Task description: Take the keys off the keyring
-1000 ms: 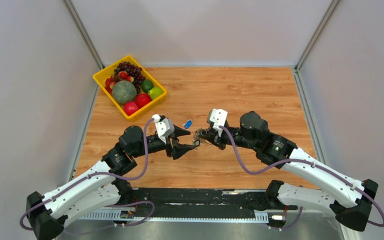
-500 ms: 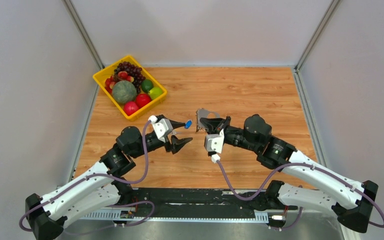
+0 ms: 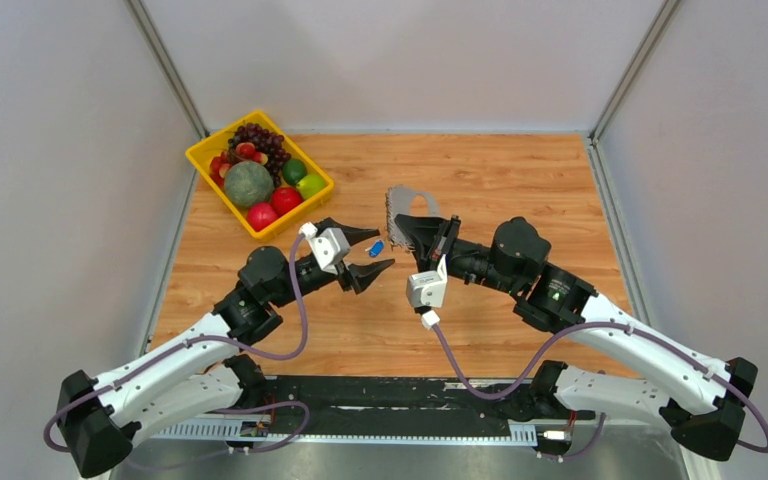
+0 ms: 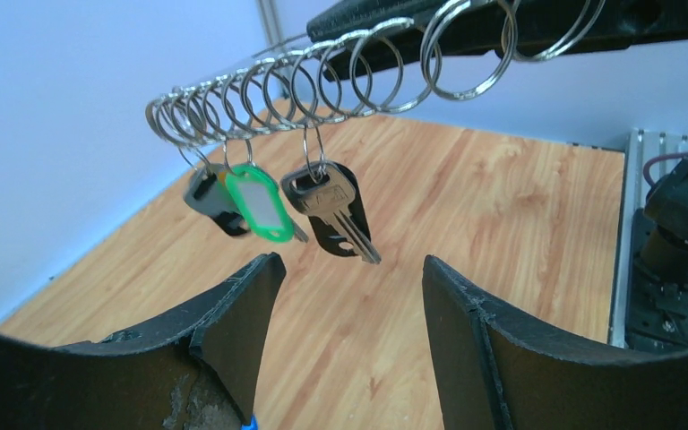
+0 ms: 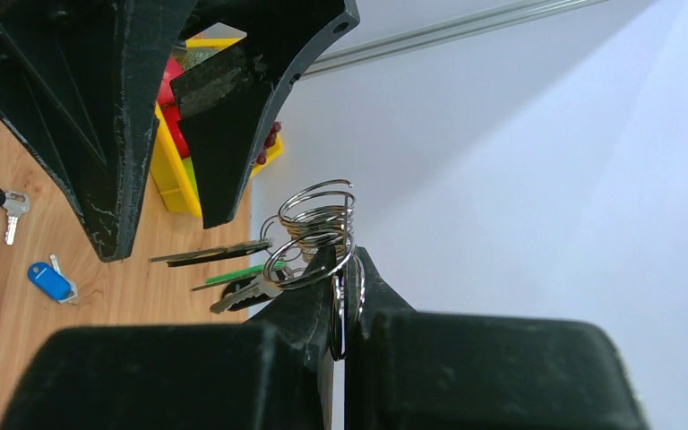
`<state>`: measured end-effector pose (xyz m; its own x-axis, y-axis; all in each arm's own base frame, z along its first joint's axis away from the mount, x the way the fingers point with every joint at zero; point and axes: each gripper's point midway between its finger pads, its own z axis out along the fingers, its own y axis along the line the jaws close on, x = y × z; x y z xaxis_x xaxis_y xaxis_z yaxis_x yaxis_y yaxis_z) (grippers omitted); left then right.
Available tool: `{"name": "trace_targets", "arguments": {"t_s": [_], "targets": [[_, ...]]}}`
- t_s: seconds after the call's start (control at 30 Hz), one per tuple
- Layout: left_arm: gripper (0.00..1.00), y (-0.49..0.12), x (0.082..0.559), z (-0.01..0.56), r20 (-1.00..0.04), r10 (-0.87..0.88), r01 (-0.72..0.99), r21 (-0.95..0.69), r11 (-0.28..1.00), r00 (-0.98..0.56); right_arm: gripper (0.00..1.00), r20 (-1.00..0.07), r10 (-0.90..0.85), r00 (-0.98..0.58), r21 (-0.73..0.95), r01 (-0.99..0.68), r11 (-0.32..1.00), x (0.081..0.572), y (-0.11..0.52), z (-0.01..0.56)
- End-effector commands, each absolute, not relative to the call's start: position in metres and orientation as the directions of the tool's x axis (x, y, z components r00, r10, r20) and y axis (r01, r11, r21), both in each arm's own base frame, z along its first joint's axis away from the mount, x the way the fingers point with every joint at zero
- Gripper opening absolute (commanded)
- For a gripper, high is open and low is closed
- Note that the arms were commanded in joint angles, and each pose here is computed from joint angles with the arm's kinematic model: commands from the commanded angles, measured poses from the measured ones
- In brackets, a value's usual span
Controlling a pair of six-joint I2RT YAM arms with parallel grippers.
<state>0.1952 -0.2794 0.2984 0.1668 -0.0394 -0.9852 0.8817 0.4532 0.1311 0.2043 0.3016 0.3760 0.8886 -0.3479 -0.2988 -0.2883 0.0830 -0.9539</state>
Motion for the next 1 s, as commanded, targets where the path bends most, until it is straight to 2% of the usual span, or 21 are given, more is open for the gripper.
{"name": "trace_targets", "arguments": {"t_s": [0.0, 0.43, 0.63, 0.97], "targets": [[0.69, -0.284, 0.192, 0.353, -0.948, -0.202, 0.882, 0.132, 0.452, 0.245, 0.00, -0.224, -0.304, 0.926, -0.971, -0.186, 0.149, 0.198, 0.302, 0.419], [0.61, -0.310, 0.203, 0.354, -0.956, -0.229, 0.911, 0.078, 0.405, 0.183, 0.00, -0.232, -0.288, 0.929, -0.970, -0.199, 0.140, 0.197, 0.307, 0.416], [0.47, -0.307, 0.208, 0.348, -0.963, -0.198, 0.899, 0.084, 0.429, 0.185, 0.00, -0.233, -0.292, 0.928, -0.969, -0.197, 0.146, 0.197, 0.305, 0.418], [0.47, -0.295, 0.208, 0.336, -0.971, -0.154, 0.878, 0.090, 0.469, 0.182, 0.00, -0.236, -0.306, 0.922, -0.968, -0.197, 0.155, 0.199, 0.303, 0.418]]}}
